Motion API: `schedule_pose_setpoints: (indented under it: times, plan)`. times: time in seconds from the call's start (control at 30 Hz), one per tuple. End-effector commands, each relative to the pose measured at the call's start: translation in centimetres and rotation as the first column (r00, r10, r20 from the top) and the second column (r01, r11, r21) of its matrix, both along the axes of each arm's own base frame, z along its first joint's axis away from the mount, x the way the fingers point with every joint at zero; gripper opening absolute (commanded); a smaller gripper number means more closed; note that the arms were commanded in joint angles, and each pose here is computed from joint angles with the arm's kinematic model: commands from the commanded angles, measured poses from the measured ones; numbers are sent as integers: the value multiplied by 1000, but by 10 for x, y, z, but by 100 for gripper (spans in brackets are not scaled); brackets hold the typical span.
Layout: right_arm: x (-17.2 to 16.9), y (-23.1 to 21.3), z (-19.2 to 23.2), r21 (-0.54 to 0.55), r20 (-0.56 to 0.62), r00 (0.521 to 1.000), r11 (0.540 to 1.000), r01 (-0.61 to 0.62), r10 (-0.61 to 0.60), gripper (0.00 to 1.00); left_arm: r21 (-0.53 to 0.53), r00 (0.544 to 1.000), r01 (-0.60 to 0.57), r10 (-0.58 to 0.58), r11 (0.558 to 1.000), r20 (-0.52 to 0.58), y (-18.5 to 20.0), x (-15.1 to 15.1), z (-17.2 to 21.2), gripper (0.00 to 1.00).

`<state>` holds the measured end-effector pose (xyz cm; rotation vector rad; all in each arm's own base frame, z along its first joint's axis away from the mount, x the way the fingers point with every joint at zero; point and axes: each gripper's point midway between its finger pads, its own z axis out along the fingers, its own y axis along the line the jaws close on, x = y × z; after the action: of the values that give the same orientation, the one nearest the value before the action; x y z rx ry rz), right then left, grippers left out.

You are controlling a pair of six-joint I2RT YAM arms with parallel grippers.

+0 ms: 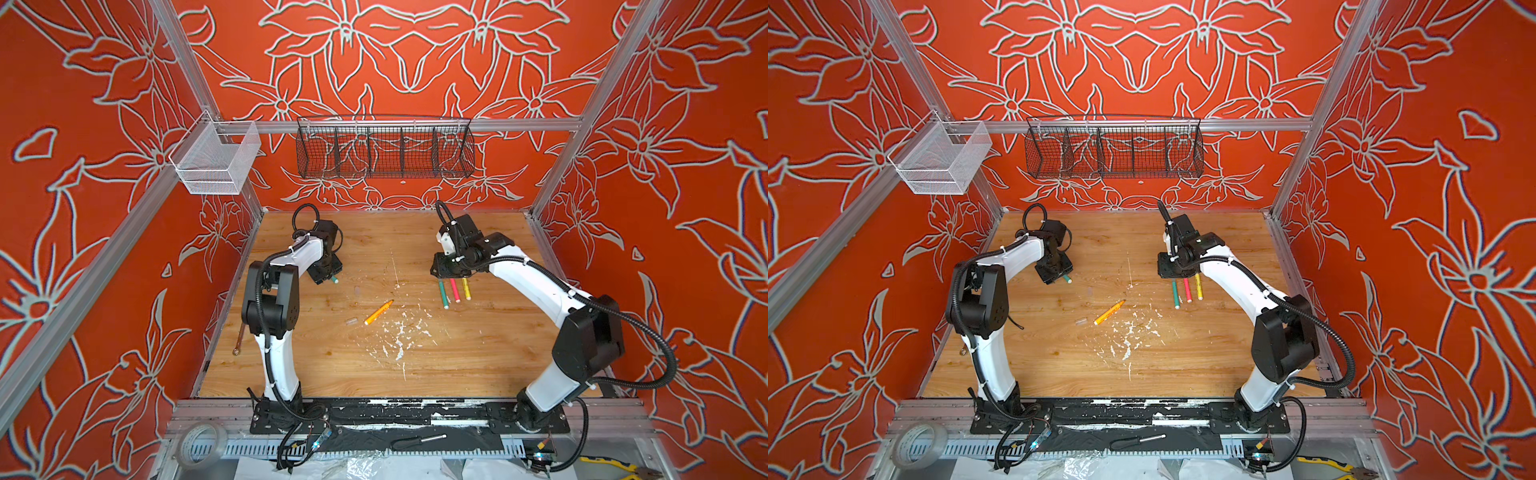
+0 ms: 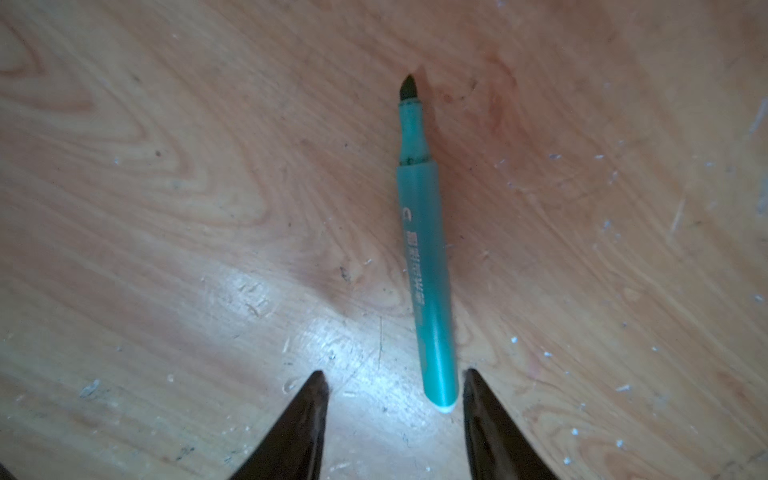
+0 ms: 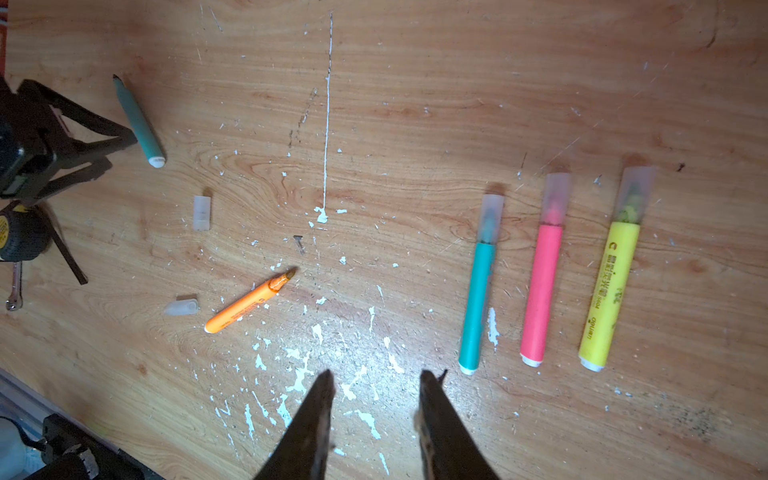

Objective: Insert the pens into the pen caps
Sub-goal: 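Lower the left gripper and close it on the slim green marker's end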

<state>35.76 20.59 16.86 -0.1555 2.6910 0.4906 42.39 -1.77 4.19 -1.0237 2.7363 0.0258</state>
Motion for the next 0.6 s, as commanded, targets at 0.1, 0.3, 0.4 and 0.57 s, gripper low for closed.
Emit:
schedule_pose_setpoints:
  times: [0.1, 0.3, 0.4, 0.57]
  plan:
    - [-5, 3, 12, 38, 29, 1000, 999, -3, 2, 37, -17, 995, 49, -50, 999, -81, -11, -8, -5, 45]
    - [-6, 2, 14, 38, 34, 999, 999, -5, 4, 37, 46, 993, 92, -88, 995, -84, -12, -9, 0, 46]
    - [-7, 2, 15, 38, 37, 999, 999, -7, 5, 37, 51, 993, 73, -68, 996, -101, -10, -14, -7, 46]
    - [-7, 2, 15, 42, 38, 999, 999, -5, 3, 37, 44, 992, 53, -47, 998, -115, -8, -21, -17, 46]
